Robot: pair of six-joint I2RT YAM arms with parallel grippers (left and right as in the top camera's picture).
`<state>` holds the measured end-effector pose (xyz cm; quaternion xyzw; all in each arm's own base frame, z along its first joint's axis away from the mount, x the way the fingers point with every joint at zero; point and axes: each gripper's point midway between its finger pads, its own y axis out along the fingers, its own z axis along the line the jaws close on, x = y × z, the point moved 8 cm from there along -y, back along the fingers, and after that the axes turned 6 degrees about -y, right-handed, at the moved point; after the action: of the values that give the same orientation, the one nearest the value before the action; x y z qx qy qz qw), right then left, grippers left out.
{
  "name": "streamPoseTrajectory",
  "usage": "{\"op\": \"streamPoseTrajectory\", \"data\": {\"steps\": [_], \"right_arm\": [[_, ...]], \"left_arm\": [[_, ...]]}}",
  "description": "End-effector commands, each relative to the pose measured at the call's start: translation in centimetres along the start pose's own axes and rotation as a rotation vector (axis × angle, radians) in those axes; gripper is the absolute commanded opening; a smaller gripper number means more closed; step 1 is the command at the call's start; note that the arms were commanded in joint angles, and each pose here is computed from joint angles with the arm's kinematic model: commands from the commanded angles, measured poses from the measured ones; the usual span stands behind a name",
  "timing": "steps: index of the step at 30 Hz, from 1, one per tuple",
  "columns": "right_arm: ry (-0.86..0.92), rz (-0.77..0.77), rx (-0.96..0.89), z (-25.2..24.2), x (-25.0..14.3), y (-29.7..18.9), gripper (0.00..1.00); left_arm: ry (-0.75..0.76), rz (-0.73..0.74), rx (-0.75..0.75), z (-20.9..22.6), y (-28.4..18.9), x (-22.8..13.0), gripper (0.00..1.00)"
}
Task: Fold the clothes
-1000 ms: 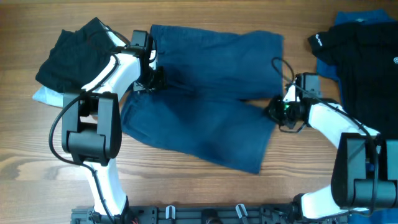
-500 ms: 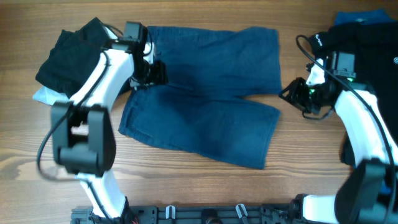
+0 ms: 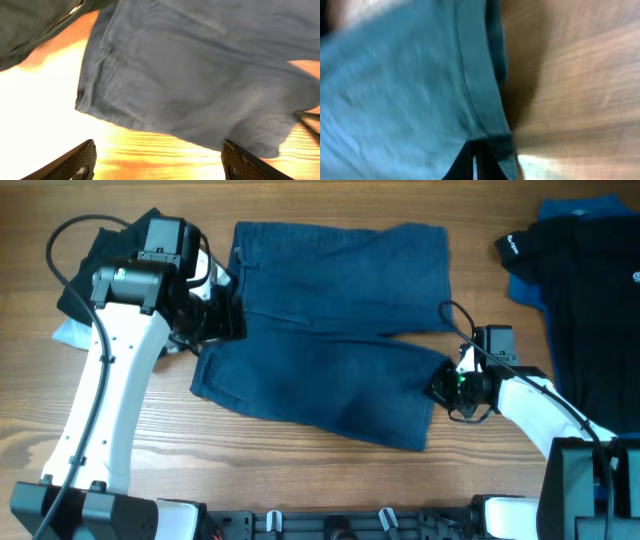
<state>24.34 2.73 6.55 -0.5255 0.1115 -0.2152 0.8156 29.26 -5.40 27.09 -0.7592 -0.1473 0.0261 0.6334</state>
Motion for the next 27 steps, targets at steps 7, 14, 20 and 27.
{"op": "streamPoseTrajectory", "data": {"steps": [7,14,20,27], "right_arm": [[0.204,-0.15,-0.213,-4.3,6.1,1.2,0.04],[-0.033,-0.019,0.085,-0.7,6.9,-3.2,0.05],[-0.087,-0.011,0.124,0.8,4.1,-7.6,0.29],[-0.038,0.117,0.09,0.5,0.5,-9.3,0.49]], "left_arm": [[-0.131,0.16,0.101,3.9,5.6,-2.5,0.85],[-0.19,0.219,0.12,5.0,9.0,-4.4,0.84],[-0.216,0.277,0.087,5.5,11.4,-6.2,0.89],[-0.241,0.22,0.077,7.1,16.7,-8.3,0.77]]}}
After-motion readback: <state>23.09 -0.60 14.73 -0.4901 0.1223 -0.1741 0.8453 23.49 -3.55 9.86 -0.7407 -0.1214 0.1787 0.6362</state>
